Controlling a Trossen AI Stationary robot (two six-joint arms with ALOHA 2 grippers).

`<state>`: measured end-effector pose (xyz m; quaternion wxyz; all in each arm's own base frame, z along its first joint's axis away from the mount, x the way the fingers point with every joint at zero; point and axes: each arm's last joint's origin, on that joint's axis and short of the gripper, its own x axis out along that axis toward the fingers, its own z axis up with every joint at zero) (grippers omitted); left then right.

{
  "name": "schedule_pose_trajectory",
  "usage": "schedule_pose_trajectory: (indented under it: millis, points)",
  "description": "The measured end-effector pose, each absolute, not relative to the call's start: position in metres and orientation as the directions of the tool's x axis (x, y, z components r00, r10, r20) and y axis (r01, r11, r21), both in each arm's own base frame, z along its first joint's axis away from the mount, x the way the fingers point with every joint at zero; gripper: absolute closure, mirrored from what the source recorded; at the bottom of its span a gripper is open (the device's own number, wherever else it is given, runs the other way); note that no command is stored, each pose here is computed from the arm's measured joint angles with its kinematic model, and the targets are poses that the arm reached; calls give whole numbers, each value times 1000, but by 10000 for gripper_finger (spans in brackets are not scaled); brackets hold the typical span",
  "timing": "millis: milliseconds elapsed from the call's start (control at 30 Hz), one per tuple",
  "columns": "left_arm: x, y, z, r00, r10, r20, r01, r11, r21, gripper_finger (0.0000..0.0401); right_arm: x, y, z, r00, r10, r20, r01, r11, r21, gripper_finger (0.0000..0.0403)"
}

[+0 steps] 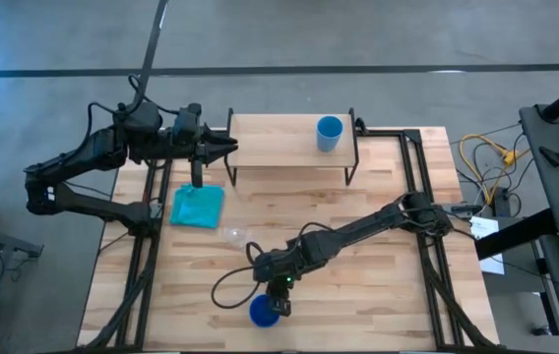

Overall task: Stack small to large cups/mugs on shelf
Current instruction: Put the blue mug on the shelf

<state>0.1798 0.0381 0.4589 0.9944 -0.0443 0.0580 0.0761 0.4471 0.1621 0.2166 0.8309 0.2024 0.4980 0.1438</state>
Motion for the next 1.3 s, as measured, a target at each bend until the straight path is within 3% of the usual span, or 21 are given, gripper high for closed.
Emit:
schedule_pose_trajectory:
  millis: [767, 1300]
  points:
    - [180, 38, 459, 982, 146, -121, -157, 985, -79, 354, 445, 159, 203, 453, 427, -783, -26, 884, 467, 319]
    - [180, 38, 460, 983, 147, -113, -156, 985, -78, 354, 452, 154, 208, 515, 437, -737, -85, 882, 464, 304]
